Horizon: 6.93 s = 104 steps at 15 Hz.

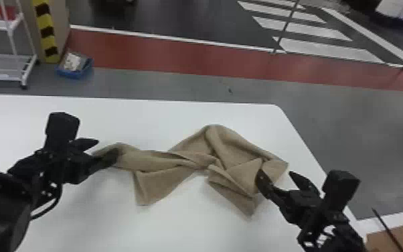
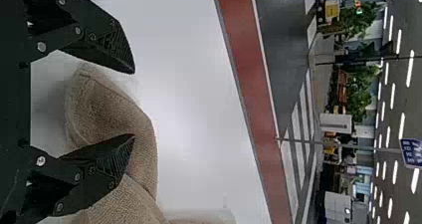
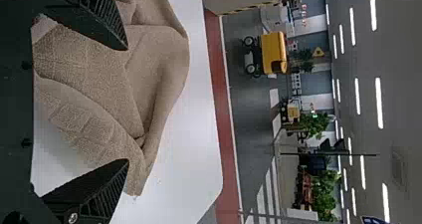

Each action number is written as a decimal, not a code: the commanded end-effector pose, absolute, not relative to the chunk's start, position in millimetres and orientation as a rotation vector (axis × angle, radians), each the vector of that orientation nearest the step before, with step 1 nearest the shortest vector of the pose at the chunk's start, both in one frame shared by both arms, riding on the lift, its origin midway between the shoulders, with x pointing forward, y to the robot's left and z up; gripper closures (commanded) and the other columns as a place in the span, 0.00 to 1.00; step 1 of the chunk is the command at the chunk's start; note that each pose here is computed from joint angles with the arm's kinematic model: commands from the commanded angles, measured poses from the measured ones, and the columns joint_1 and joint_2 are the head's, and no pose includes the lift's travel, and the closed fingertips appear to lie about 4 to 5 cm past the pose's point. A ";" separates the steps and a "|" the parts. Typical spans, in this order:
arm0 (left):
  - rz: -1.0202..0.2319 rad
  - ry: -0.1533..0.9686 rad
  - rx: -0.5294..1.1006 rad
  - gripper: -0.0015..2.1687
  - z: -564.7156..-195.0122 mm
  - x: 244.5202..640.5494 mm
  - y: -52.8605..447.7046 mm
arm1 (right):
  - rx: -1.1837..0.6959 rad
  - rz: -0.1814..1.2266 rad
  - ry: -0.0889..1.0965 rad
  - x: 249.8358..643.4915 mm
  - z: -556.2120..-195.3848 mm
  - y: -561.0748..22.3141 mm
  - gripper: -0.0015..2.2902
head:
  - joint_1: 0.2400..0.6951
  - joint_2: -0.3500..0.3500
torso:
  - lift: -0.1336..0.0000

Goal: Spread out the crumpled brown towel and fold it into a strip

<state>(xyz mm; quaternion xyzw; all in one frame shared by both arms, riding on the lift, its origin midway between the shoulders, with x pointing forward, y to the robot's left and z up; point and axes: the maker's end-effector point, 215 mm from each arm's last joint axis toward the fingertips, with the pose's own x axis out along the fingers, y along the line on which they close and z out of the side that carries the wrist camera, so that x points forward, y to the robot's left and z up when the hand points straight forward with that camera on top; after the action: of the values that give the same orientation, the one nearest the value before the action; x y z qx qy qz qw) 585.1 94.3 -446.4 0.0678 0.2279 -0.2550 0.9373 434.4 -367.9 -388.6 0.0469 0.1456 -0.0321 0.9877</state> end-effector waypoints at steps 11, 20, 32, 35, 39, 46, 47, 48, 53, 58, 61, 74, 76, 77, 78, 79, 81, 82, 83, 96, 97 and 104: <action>-0.497 0.537 0.161 0.50 -468.2 572.1 105.1 | 0.093 -0.058 0.286 433.0 -383.9 -366.6 0.04 | 1.00 0.10 | 0.08; -0.502 0.406 0.103 0.50 -403.7 567.0 96.7 | 0.028 0.069 0.294 440.1 -387.6 -316.6 0.02 | 1.00 0.14 | 0.08; -0.528 0.344 0.054 0.50 -365.9 551.4 90.3 | -0.132 0.291 0.342 487.0 -425.9 -231.0 0.09 | 1.00 0.24 | 0.08; -0.522 0.335 0.056 0.50 -361.6 552.0 94.6 | -0.173 0.327 0.406 492.6 -443.8 -206.5 0.13 | 1.00 0.28 | 0.08; -0.513 0.338 0.057 0.50 -363.5 552.1 100.9 | -0.190 0.319 0.443 487.4 -450.4 -209.1 0.44 | 1.00 0.34 | 0.08; -0.494 0.323 0.060 0.50 -354.5 555.1 116.2 | -0.187 0.268 0.354 479.9 -404.7 -235.2 0.83 | 1.00 0.33 | 0.08; -0.486 0.308 0.054 0.50 -346.4 555.1 120.6 | -0.173 0.253 0.316 479.4 -385.3 -244.0 0.83 | 1.00 0.32 | 0.08; -0.470 0.301 0.055 0.50 -342.1 554.7 131.3 | -0.165 0.237 0.281 476.6 -367.7 -255.2 0.83 | 1.00 0.32 | 0.08; -0.355 0.272 0.084 0.50 -307.7 543.6 201.4 | -0.107 0.130 0.161 457.2 -285.0 -350.7 0.83 | 1.00 0.30 | 0.08; -0.236 0.268 0.113 0.50 -269.3 528.0 259.2 | -0.042 0.032 0.071 431.8 -234.1 -435.0 0.83 | 1.00 0.24 | 0.08; -0.206 0.281 0.125 0.50 -257.4 515.6 274.3 | -0.016 -0.009 0.026 420.9 -211.0 -466.4 0.82 | 0.96 0.21 | 0.08; -0.165 0.389 0.111 0.50 -286.1 535.7 304.8 | 0.012 0.080 0.128 523.8 -262.6 -416.6 0.82 | 0.96 0.27 | 0.08; -0.192 0.384 0.105 0.50 -287.7 567.0 292.2 | 0.007 0.122 0.124 563.3 -265.8 -389.8 0.82 | 0.94 0.31 | 0.08; -0.196 0.374 0.099 0.50 -284.2 586.7 290.8 | 0.007 0.145 0.113 584.2 -263.0 -377.0 0.82 | 0.93 0.33 | 0.08; -0.199 0.360 0.094 0.50 -276.9 605.8 290.3 | 0.002 0.161 0.087 605.2 -254.6 -366.5 0.82 | 0.88 0.35 | 0.08; -0.204 0.340 0.082 0.50 -266.5 623.1 289.1 | 0.000 0.170 0.061 621.9 -246.8 -362.1 0.82 | 0.85 0.37 | 0.08; -0.218 0.290 0.065 0.50 -236.2 664.0 286.1 | 0.007 0.182 -0.005 659.5 -223.8 -361.8 0.82 | 0.77 0.40 | 0.08; -0.218 0.255 0.063 0.50 -216.4 684.0 286.1 | 0.005 0.185 -0.045 675.5 -208.1 -363.6 0.82 | 0.67 0.41 | 0.08; -0.218 0.222 0.056 0.50 -199.7 699.2 286.2 | -0.002 0.186 -0.066 688.4 -195.8 -365.8 0.82 | 0.61 0.41 | 0.08; -0.205 0.572 0.135 0.50 -382.0 577.9 295.5 | -0.024 0.394 0.092 566.6 -333.7 -434.1 0.82 | 0.83 0.36 | 0.08; -0.190 0.636 0.167 0.50 -395.8 561.8 295.8 | -0.022 0.391 0.100 556.4 -340.6 -436.5 0.82 | 0.95 0.33 | 0.08; -0.092 0.898 0.210 0.50 -437.4 468.0 312.8 | -0.022 0.359 0.072 503.8 -348.6 -451.6 0.82 | 1.00 0.30 | 0.08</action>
<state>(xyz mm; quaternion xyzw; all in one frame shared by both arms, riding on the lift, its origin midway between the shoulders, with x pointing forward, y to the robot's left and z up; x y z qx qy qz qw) 476.9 312.2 -436.3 0.1033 0.4271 -0.0455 0.8971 508.4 -441.0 -349.9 -0.0100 0.0377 0.1889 0.9812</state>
